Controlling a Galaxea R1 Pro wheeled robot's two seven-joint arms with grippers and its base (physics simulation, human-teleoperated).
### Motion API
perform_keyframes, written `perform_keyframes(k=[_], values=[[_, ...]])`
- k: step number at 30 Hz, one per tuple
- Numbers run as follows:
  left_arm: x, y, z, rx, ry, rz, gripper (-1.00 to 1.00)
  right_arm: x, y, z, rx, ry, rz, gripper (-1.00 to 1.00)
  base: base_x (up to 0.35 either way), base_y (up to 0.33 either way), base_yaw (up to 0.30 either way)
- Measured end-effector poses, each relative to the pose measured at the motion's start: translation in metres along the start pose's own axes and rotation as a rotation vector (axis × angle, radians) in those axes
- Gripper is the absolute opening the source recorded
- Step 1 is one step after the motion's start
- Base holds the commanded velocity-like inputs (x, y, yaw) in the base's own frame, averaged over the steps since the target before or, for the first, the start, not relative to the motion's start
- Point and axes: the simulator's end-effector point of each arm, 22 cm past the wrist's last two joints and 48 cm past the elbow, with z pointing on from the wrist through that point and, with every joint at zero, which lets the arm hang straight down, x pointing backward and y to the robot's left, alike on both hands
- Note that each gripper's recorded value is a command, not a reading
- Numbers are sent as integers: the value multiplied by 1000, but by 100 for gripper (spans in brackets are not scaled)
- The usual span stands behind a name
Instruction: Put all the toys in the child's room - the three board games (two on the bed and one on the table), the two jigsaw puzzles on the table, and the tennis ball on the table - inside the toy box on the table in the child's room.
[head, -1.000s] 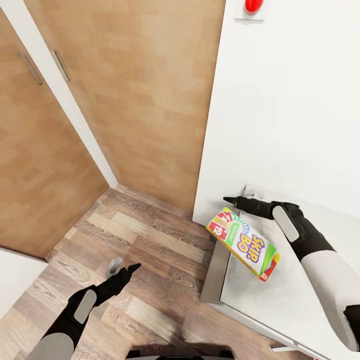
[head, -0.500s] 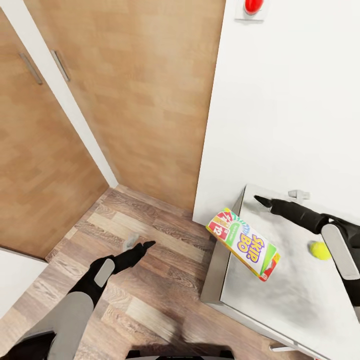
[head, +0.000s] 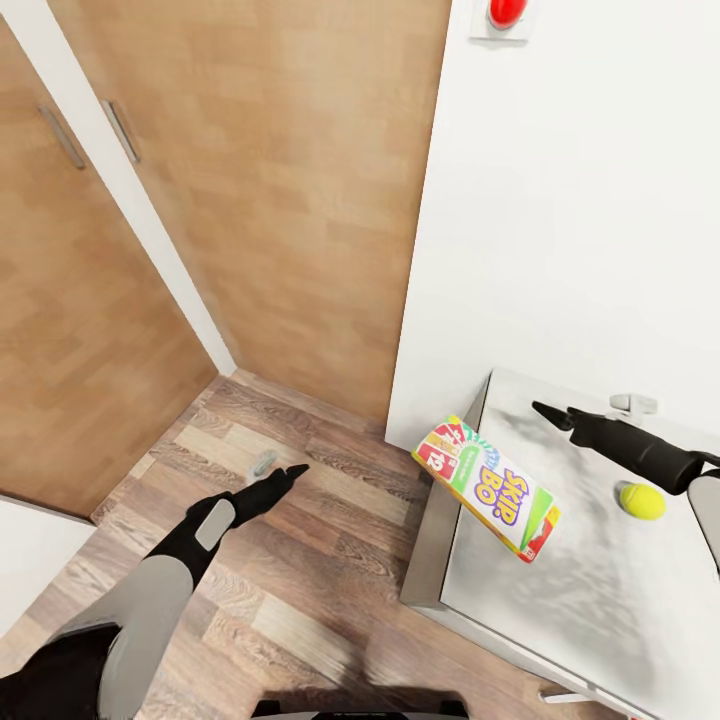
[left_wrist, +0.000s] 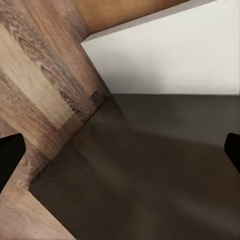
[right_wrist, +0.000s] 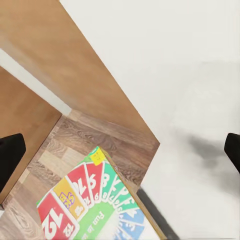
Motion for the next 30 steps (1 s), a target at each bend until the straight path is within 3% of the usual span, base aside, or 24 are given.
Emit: perform_keyframes(k=[13,30], values=[[-6,11,-1,-37,-14,4,100,-1,3,-6,-11,-2,-2,100,0,0,-35],[-5,9,-1,-18,-11,2,100,-2,4,-6,-14,-3,-2,100,0,0,-229]])
